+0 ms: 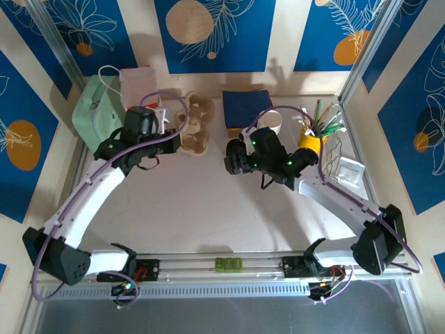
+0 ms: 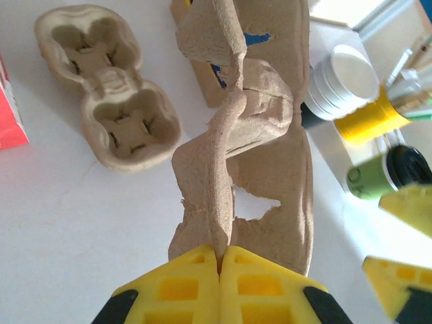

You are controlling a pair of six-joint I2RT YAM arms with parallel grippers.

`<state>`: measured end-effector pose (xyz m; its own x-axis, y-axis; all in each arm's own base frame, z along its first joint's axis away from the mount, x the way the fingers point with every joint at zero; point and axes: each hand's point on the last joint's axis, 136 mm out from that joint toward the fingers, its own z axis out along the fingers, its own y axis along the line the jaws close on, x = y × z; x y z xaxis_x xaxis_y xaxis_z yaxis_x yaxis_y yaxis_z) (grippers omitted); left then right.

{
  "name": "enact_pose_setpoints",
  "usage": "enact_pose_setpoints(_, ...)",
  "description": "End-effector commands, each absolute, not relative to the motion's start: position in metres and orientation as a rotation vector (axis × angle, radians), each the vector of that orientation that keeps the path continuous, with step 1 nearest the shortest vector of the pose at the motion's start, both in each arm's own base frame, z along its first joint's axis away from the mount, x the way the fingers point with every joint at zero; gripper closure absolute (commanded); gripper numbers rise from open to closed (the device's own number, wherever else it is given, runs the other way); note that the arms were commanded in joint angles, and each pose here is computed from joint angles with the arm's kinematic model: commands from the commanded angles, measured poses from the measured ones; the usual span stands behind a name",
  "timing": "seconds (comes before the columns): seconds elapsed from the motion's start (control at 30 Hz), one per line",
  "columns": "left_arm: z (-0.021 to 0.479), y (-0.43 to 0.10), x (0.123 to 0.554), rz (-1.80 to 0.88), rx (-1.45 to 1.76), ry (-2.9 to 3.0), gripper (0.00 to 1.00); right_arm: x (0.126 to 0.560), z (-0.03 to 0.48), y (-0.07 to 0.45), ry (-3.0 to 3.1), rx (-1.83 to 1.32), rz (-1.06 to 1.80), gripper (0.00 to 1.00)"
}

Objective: Pack the takeout coffee

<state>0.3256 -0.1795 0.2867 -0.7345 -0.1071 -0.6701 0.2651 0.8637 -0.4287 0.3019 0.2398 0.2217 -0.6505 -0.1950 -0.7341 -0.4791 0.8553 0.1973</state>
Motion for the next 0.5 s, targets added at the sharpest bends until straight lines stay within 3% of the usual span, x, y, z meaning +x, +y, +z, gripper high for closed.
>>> enact_pose_setpoints(0.0,0.276,-0.184,0.288,-0.756,0.251,2.394,0.99,0.266,0.255,0.244,2.290,-0.618,0.596,0.13)
enact_pose_setpoints(0.23,0.262,-0.193,0.245,-0.915,0.320,2.503,0.97,0.237,0.303,0.262,2.293,-0.717,0.639,0.14)
enact_pose_setpoints(0.47,0.260,-0.202,0.218,-1.058,0.396,2.489,0.95,0.231,0.301,0.289,2.309,-0.856,0.562,0.18)
